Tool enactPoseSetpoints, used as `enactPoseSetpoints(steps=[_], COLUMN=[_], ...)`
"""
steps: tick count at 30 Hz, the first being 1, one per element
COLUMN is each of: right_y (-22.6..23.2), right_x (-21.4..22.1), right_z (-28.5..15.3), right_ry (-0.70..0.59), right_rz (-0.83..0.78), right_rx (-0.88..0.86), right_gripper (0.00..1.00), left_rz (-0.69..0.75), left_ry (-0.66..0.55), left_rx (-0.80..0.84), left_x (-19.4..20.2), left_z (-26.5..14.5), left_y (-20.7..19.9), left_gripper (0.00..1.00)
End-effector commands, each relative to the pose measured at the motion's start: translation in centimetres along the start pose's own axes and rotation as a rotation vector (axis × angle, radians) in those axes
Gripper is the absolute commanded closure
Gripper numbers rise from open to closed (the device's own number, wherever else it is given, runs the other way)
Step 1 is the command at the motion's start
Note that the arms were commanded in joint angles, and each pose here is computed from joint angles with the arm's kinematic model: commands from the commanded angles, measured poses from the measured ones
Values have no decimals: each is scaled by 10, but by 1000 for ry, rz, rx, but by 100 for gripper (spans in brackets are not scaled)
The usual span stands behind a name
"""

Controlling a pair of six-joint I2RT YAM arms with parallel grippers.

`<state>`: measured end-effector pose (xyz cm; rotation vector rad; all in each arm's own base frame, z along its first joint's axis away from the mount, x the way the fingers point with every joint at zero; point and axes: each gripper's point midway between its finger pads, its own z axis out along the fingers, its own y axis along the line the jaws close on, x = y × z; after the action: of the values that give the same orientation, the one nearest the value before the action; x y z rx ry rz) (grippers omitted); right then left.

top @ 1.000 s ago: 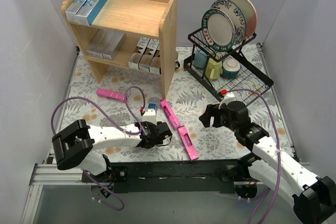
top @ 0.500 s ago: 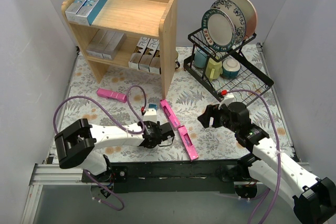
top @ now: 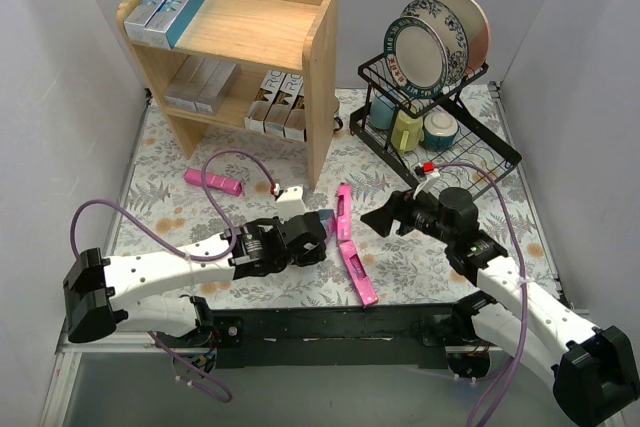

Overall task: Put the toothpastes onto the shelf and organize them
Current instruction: Pick up the toothpaste from the center of the board.

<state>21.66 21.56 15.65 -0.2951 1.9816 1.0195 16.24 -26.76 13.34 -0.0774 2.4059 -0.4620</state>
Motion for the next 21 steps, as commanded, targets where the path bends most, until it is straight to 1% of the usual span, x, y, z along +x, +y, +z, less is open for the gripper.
enactPoseSetpoints(steps=[1,8,13,17,21], right_y=[31,24,14,8,0], right_x=[-29,-29,-32,-37,-43], right_z=[-3,-4,-7,-11,-18], right_ry=[-98,-96,-114,-129,-146], right_rz=[49,86,63,29,-23], right_rx=[-200,-200,-142,-96,-19], right_gripper=[12,12,13,13,13], left_rz=[-38,-73,-124,-161,-234], left_ry=[-23,-49,-137,-208,-307], left_rx=[205,231,266,302,345], left_x=[-16,-22,-42,-65,-100], left_z=[-21,-27,-38,-55,-85], left_y=[-42,-41,-40,-46,-48], left_gripper=[54,57,66,68,73])
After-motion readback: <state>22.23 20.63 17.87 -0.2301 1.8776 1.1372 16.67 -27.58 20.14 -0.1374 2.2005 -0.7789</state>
